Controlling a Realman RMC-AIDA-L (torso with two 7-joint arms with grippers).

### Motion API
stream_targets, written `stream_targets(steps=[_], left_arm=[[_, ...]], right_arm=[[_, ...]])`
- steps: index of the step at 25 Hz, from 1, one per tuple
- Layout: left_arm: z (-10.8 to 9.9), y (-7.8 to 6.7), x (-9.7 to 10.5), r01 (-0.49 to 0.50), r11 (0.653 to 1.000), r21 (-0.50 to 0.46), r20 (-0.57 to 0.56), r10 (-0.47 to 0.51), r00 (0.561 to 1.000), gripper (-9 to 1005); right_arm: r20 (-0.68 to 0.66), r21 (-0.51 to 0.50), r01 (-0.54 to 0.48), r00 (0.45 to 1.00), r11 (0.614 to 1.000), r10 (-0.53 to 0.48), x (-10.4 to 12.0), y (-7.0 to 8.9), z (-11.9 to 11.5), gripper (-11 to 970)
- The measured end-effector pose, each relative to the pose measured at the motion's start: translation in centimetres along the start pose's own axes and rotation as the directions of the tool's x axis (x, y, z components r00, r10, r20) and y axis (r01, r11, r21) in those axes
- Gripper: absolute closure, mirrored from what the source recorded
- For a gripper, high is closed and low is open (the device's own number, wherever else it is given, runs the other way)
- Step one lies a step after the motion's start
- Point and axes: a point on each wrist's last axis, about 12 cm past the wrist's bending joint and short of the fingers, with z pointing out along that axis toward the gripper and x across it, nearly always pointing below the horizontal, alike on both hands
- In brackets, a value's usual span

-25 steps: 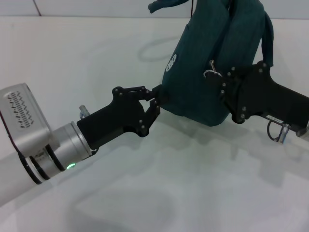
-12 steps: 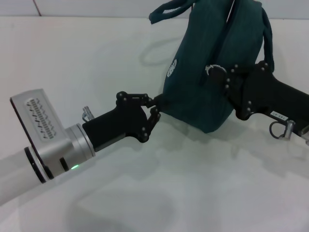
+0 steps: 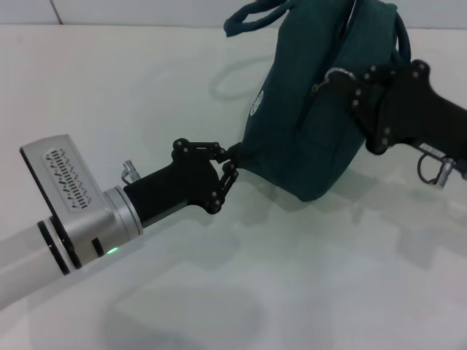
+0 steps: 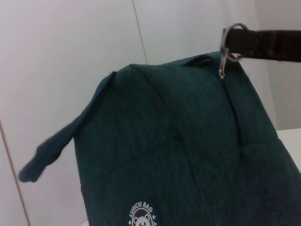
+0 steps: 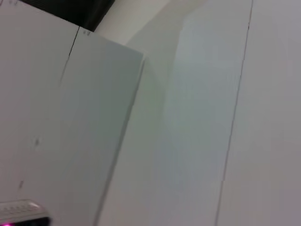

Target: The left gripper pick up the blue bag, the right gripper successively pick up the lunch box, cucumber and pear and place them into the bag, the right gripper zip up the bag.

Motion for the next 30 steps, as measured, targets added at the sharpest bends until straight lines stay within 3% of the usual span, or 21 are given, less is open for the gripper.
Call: stream_targets(steps=[7,21,27,30], left_arm=[[-0.2,-1.0,0.4,-0.003,0.998,0.064,-0.026,0.005,1.000,927],[-0.9,-1.7,1.3,0.027,0.997,0.078,-0.079,-0.020,0.997,885],[-1.2,-2.2,0.8,0.050,0.994,0.097,-0.029,-0.047,0.998,851],[-1.3,-2.5,0.2,0.119,0.986,0.118,0.015,-0.121,0.993,835]], right_arm=[[0.013,0.054,0.096,0.995,0.994,-0.097,-0.3,-0.7,-0.2,944],[0.044,0.173,0.097,0.993,0.980,-0.106,-0.7,-1.1,-1.7,944],[0.036,0.167,0.110,0.992,0.980,-0.117,-0.6,-0.8,-1.8,944],[0.033,0.167,0.106,0.993,0.980,-0.113,-0.5,-0.7,-2.0,944]])
